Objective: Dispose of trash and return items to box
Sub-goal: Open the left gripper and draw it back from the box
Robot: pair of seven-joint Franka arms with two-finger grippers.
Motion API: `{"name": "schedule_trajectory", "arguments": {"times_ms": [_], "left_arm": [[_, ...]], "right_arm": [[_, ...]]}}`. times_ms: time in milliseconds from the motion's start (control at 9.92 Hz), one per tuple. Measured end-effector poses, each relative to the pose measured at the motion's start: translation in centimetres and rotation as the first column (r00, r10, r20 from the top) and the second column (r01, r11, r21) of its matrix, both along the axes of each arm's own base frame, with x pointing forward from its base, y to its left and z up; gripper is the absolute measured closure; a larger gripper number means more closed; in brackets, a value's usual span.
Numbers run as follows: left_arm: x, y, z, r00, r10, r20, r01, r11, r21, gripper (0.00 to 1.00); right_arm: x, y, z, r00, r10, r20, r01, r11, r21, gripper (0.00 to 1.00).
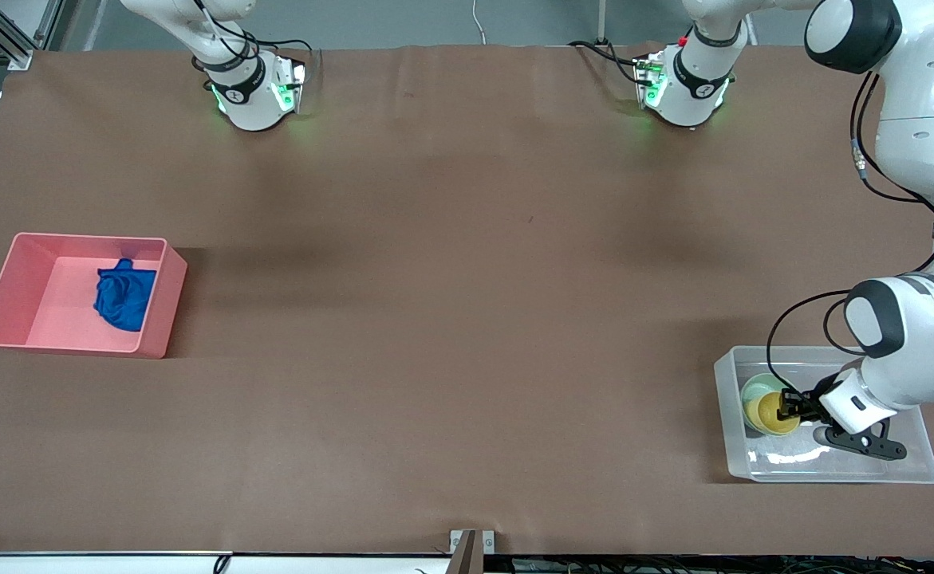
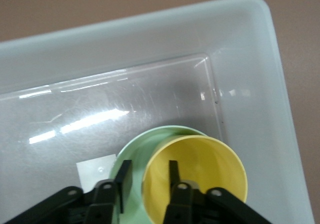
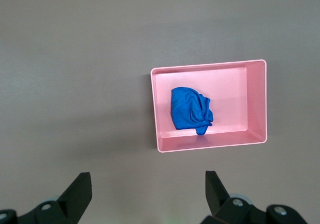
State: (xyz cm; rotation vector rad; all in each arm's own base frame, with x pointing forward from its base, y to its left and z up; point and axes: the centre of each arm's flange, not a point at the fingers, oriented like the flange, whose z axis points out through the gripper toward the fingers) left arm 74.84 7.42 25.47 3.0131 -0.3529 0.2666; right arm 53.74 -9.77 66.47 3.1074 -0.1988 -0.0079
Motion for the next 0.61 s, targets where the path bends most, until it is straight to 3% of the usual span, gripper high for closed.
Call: {"name": "schedule_trajectory", "arguments": {"times_ms": [403, 605], "left_arm": [[-0.2, -1.3, 12.6, 0.998, -0.016, 0.061, 0.015, 1.0, 0.026, 0.01], [-3.3, -3.2, 20.1, 0.999, 0.008, 0.045, -0.01, 0.999, 0.043, 0.0]], "right_arm": [[0.0, 0.0, 0.0, 1.0, -0.001, 0.0, 0.001, 1.0, 0.0, 0.0], [0.0, 0.0, 0.0, 1.0, -0.001, 0.0, 0.001, 1.0, 0.0, 0.0]]}}
